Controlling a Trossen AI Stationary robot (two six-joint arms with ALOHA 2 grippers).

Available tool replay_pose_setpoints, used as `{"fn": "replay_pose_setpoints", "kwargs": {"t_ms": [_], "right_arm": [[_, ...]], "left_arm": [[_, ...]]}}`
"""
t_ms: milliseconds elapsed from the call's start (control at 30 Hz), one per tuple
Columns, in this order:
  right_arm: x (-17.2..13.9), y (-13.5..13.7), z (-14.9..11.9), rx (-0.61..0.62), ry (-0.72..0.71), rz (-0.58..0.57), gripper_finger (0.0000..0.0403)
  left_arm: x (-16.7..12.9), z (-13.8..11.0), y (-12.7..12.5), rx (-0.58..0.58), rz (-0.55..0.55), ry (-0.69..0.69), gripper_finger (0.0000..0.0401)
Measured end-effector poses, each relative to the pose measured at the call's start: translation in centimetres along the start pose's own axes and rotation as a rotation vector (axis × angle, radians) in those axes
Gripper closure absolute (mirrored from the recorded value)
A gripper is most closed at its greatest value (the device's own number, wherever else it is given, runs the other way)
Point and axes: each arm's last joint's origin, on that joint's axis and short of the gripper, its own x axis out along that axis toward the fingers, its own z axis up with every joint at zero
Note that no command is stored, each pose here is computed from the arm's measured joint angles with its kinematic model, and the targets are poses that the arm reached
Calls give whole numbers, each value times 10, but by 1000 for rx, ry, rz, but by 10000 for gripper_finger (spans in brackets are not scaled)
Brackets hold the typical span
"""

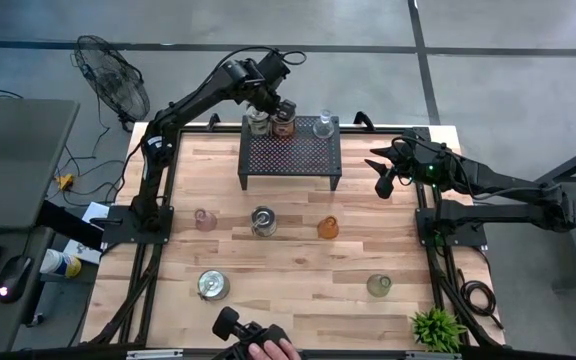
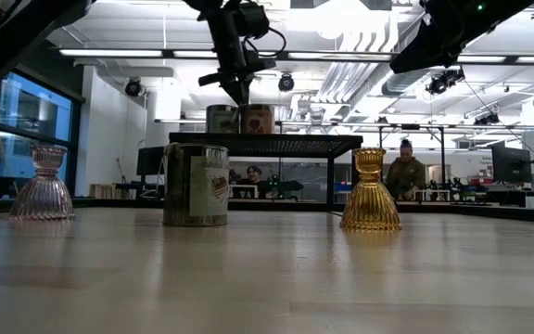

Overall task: Pick & Place candle stick holders
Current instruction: Put the silver scented candle can on the shelf

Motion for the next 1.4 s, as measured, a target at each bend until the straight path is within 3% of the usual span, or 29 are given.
{"fn": "replay_pose_setpoints", "kwargs": {"t_ms": [1033, 1400], "right_arm": [[0, 0, 0, 0, 0, 0, 263], [0, 0, 0, 0, 0, 0, 263]], "left_arm": [[0, -2, 1, -2, 19, 14, 400], [0, -1, 1, -3, 36, 1, 348]]}}
